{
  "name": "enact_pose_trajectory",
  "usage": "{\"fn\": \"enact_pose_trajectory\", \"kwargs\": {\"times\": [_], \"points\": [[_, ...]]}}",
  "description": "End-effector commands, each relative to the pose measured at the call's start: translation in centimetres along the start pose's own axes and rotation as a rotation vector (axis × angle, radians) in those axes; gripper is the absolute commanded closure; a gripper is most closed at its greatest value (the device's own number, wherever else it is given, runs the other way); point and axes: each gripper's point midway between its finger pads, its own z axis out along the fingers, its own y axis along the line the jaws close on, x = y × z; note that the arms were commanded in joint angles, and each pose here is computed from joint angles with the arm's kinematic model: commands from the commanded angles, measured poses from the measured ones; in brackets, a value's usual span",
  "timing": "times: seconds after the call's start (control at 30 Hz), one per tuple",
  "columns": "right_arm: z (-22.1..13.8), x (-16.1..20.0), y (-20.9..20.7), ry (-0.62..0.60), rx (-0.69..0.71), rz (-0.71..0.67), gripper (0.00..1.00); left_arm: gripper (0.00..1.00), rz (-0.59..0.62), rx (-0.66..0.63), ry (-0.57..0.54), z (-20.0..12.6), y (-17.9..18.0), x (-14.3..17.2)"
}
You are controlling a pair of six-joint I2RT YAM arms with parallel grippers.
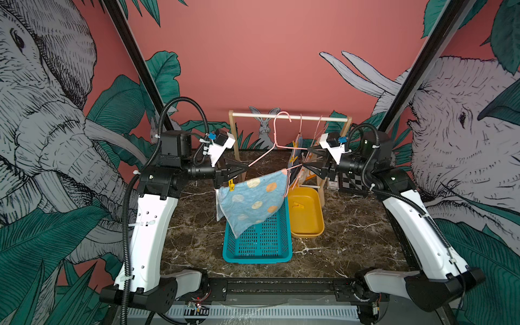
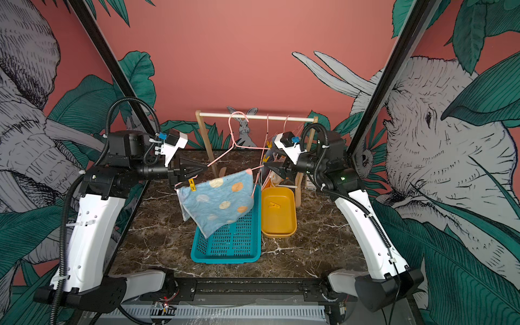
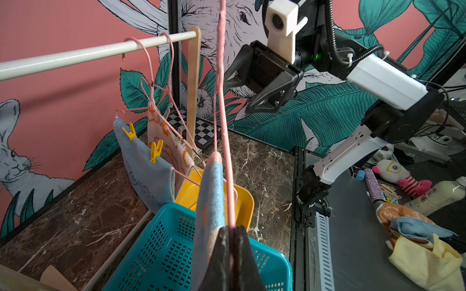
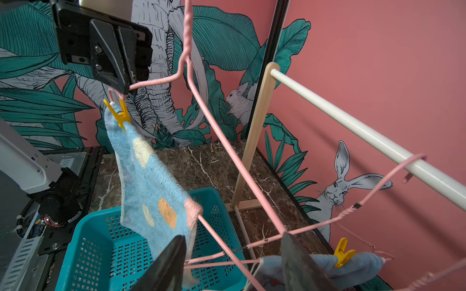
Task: Remove the clothespins securing towels to the hanger
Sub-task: Adjust the hanger.
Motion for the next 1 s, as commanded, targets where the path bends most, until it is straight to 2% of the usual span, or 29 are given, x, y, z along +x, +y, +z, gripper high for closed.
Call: {"fn": "enact_pose_trajectory", "kwargs": {"times": [0.0, 0.27, 0.47, 0.7, 0.97], "points": [[0.4, -1.0, 0.6, -0.014, -0.047, -0.053, 0.41, 1.0, 0.061, 0.059, -0.034, -0.4, -1.7, -1.1], [1.5, -1.2, 0.4, 0.011, -0.065, -0.085, 0.43, 1.0, 0.052, 0.066, -0.023, -0.2, -1.6, -0.6], [1.2, -1.9, 0.5, 0.003, -0.047, -0.11, 0.42, 1.0, 0.043, 0.0, -0.005, -0.1, -0.4, -0.4], [1.0, -2.6, 1.8, -0.018, -0.059, -0.141, 0.42, 1.0, 0.034, 0.009, -0.002, 0.0, -0.4, -0.2], [0.9, -3.1, 0.8, -0.03, 0.004, -0.159, 0.41, 1.0, 0.022, 0.016, 0.009, 0.2, -0.2, 0.2]]}}
